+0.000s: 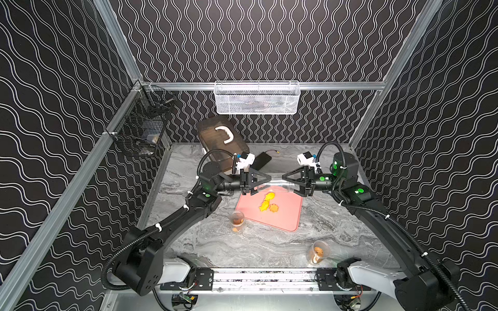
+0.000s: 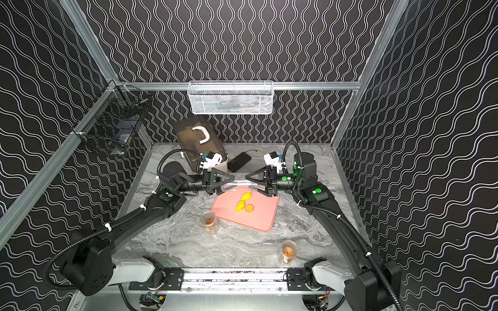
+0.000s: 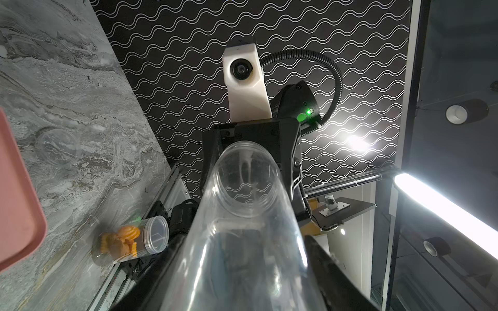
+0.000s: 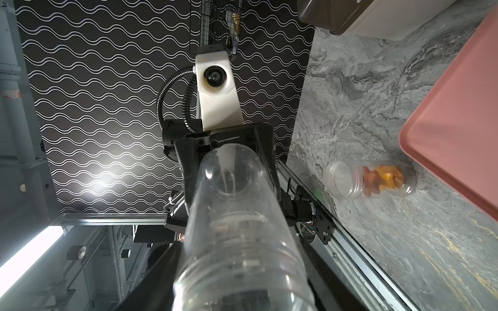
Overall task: Pour the cookies out of the jar
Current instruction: Place the jar at the center of the board.
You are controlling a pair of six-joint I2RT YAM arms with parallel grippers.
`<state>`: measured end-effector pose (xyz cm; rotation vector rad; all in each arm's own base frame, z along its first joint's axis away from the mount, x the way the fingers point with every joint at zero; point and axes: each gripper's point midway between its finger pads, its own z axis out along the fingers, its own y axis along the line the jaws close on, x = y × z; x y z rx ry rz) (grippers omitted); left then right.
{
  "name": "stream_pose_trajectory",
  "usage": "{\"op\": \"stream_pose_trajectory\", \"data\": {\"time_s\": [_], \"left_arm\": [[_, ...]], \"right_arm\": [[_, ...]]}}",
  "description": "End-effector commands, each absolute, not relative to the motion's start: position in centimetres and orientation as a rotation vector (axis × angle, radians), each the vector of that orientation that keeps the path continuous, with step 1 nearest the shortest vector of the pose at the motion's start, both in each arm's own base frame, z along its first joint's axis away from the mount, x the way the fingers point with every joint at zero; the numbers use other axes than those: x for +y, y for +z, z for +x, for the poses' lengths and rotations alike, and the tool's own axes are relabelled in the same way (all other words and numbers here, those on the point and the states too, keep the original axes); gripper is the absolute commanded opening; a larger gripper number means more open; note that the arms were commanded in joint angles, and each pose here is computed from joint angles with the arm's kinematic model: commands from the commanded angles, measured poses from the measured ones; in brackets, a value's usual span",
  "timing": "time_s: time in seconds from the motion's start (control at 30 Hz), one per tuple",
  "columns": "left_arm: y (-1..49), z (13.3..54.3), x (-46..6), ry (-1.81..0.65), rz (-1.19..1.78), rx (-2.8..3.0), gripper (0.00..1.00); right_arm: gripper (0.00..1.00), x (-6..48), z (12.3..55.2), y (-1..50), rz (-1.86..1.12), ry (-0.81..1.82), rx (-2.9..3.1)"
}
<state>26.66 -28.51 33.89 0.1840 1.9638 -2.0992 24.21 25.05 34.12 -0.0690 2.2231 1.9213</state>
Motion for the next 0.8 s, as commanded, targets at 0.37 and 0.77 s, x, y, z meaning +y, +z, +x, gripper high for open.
{"op": "stream_pose_trajectory", "data": {"time_s": [0.37, 0.77], "left_arm": [[33.3, 26.5, -28.6, -2.088, 0.198, 2.002, 0.92], [32.4, 27.2, -26.0, -1.921, 0.149, 2.103, 0.99]], "right_arm": [[0.65, 25.0, 24.4, 34.8, -0.112, 1.915, 2.175], [0.65, 23.3, 25.4, 33.0, -0.020, 1.838, 2.239]]}}
